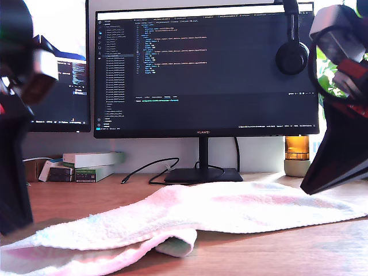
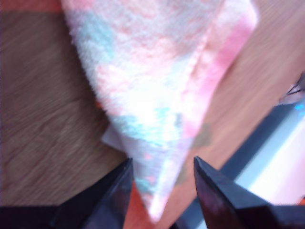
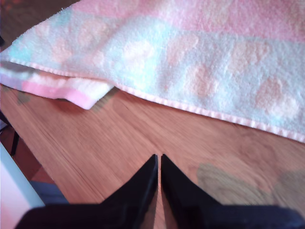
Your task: Fold the tea towel to a neat square and place it to the right
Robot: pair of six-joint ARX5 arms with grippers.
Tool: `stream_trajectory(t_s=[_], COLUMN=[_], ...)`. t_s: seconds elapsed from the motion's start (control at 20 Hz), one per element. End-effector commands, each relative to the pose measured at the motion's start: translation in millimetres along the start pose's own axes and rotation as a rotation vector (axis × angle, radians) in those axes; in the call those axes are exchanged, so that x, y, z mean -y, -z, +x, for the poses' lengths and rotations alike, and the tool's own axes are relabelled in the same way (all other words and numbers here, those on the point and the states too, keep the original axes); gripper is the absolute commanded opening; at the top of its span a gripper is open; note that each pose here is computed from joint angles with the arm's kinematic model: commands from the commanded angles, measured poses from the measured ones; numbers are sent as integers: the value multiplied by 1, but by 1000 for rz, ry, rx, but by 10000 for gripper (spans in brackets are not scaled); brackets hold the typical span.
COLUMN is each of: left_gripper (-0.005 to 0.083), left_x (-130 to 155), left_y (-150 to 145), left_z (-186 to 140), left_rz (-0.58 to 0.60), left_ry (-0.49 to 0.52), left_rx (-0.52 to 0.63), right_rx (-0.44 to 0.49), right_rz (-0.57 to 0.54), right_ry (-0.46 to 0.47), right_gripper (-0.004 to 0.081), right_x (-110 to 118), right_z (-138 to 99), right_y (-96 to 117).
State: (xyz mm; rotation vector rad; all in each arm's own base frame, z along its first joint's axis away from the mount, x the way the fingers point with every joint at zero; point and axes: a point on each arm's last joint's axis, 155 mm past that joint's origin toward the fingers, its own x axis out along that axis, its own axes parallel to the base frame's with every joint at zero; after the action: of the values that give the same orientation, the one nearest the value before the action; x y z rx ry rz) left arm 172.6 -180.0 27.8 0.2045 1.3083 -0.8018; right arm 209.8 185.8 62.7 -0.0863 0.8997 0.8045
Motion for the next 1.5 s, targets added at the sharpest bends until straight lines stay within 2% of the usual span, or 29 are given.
stream_trajectory(t_s=[0.0,0.25,0.3,0.45,0.5,0.65,0.75,0.8,0.85,1.0,1.1,1.3,1.45], left_gripper=[365,348,287,-2,-18,-19,-19,-19,-19,-19,-19,-19,-19], left_x=[-3,-5,-4,11,15,24,32,36,42,59,66,72,77], left_y=[0,8,8,3,-5,-32,-48,-55,-61,-69,-68,-68,-71], left_z=[5,16,17,16,14,1,-9,-13,-16,-20,-19,-19,-22], left_rz=[8,8,13,40,54,85,108,122,139,192,213,230,234], left_ry=[-18,-29,-26,25,34,33,37,41,45,66,74,81,99], left_rx=[-16,-68,-71,-64,-45,14,46,57,71,89,85,83,92], right_rx=[11,28,27,14,10,-4,11,36,76,231,287,276,271], right_rz=[-15,-17,-19,-34,-46,-144,-272,-341,-423,-649,-734,-871,-912], right_ry=[-5,-5,-7,-22,-31,-73,-107,-129,-150,-187,-152,-114,-90], right_gripper=[-11,-11,-11,-11,-10,34,138,196,218,240,281,290,290], right_x=[-2,-2,-3,-10,-13,-31,-46,-57,-68,-101,-108,-111,-111], right_z=[0,0,0,1,2,5,7,7,7,3,4,18,33], right_y=[-5,-10,-9,-6,-5,-2,-4,-8,-16,-44,-55,-52,-55])
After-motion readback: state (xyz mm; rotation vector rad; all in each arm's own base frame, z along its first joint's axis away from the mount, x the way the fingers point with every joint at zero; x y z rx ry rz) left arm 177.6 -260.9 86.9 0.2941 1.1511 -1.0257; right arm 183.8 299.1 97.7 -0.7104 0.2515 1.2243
